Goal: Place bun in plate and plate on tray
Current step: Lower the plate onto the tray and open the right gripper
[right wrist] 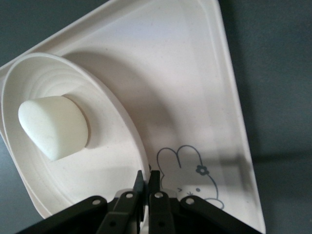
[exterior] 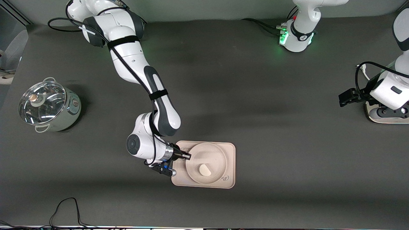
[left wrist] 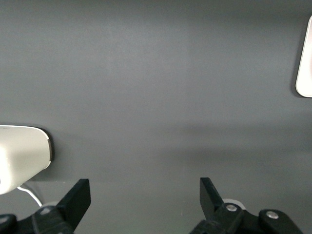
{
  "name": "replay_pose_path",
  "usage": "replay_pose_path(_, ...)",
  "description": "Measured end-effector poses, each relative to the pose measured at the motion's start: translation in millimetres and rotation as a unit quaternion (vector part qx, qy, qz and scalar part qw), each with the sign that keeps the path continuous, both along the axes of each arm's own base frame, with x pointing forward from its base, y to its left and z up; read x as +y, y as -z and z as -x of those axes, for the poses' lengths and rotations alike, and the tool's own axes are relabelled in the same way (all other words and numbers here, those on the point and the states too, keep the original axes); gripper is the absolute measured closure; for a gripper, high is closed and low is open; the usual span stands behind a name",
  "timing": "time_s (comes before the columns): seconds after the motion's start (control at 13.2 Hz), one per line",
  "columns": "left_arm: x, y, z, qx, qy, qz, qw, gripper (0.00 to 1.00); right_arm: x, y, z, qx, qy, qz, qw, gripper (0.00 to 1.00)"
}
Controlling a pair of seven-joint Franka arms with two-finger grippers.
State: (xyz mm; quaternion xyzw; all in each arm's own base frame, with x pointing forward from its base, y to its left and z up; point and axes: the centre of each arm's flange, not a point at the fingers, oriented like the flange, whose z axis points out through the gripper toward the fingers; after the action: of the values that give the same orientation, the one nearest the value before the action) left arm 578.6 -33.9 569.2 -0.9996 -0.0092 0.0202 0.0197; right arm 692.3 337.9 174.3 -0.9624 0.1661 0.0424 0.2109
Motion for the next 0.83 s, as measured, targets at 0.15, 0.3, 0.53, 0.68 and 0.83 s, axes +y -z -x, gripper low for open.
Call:
replay_pose_path(0.15,0.0,0.1,-0.1,0.0,0.0,0.0,1.0,0.0,-0.5,0.1,-0.8,-0.002,0.001,0.0,1.0,0.88)
replay_pose_path(0.3,0.0,0.2,-0.1,0.0,0.0,0.0,1.0,0.0,2.8,-5.9,-2.9,-0.009,-0.001,-0.003,1.0,0.66)
replay_pose_path(0.53,0.0,0.3,-0.2,0.0,0.0,0.0,1.0,0.0,7.3,-29.2,-7.5,-0.021,-0.004,-0.012,1.0,0.33)
replay_pose_path(0.68,0.0,0.2,-0.2,0.0,0.0,0.0,1.0,0.0,2.3,-62.8,-9.5,-0.015,-0.021,-0.011,1.0,0.12)
replay_pose_path(0.83,0.0,0.1,-0.3,0.0,0.0,0.0,1.0,0.0,-13.1,-110.1,-8.6,-0.004,-0.056,0.018,0.998,0.0)
